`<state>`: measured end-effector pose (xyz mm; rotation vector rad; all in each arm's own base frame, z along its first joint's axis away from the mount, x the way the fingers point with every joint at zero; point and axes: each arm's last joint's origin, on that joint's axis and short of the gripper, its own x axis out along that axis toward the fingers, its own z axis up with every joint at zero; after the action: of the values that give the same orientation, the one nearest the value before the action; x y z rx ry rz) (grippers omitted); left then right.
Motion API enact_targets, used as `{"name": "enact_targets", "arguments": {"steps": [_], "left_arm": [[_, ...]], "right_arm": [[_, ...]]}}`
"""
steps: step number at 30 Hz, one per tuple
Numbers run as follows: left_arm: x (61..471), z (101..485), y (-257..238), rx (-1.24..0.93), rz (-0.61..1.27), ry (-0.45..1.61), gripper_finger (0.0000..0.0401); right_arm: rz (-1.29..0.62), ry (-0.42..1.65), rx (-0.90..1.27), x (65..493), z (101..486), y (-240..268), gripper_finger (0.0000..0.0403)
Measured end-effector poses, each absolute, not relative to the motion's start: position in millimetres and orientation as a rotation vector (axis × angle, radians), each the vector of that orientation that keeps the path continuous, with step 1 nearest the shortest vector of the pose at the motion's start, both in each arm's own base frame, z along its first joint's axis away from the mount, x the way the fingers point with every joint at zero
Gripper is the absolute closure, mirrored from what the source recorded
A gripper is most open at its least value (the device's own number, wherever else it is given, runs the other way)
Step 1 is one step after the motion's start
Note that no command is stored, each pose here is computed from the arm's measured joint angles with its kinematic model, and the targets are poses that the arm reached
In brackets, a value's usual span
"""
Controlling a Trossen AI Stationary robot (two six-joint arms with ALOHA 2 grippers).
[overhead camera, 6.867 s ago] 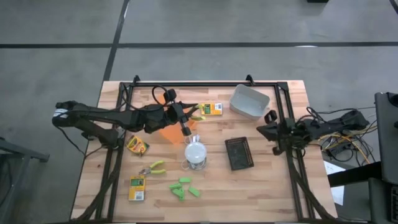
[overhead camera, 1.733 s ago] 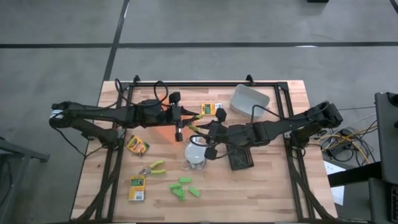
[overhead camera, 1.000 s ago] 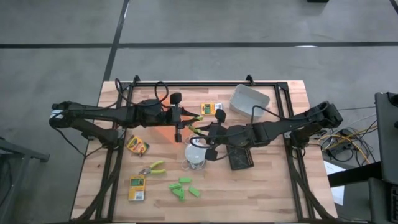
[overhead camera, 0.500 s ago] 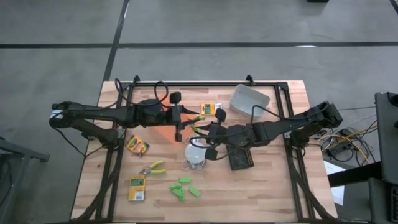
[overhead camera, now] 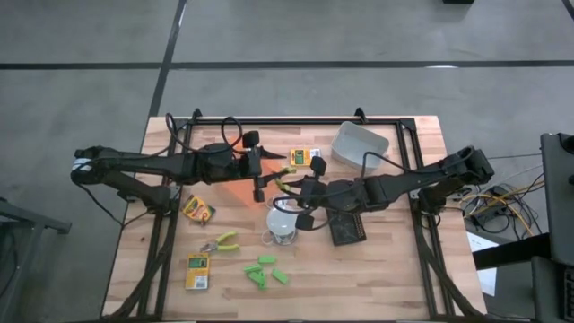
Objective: Pick & Place School Supplies
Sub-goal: Put the green punch plier into the gray bin
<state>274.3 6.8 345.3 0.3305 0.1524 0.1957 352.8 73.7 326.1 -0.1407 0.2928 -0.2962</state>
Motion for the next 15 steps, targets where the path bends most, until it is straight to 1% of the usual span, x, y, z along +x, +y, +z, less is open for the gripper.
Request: {"name": "enact_targets", "arguments": {"steps": [4,6,8,12,14,15], "left_arm": [[273.6,345.9,7.3,0.363,0.21,0.156,0.0207],[271.8,347.2,9.0,0.396,0.273,0.167,0.0208],[268.3,349.6,12.2,0.408,0.391,0.183,0.0208],[256.7,357.1,19.6,0.432,0.685,0.221,0.0208],[249.5,362.0,21.9,0.473,0.776,0.242,0.0209],[246.3,364.3,22.1,0.488,0.786,0.246,0.0208]], "right_arm": [[-0.335,0.291,-0.147,352.4,326.2,72.8,0.0349],[-0.382,0.29,-0.161,351.9,326.7,71.8,0.0349],[-0.405,0.291,-0.169,351.3,327.6,71.1,0.0349],[-0.411,0.283,-0.166,348.9,330.8,70.9,0.0349],[-0.448,0.279,-0.169,348.0,331.9,69.9,0.0349],[-0.479,0.276,-0.173,347.4,332.3,68.9,0.0349]]}}
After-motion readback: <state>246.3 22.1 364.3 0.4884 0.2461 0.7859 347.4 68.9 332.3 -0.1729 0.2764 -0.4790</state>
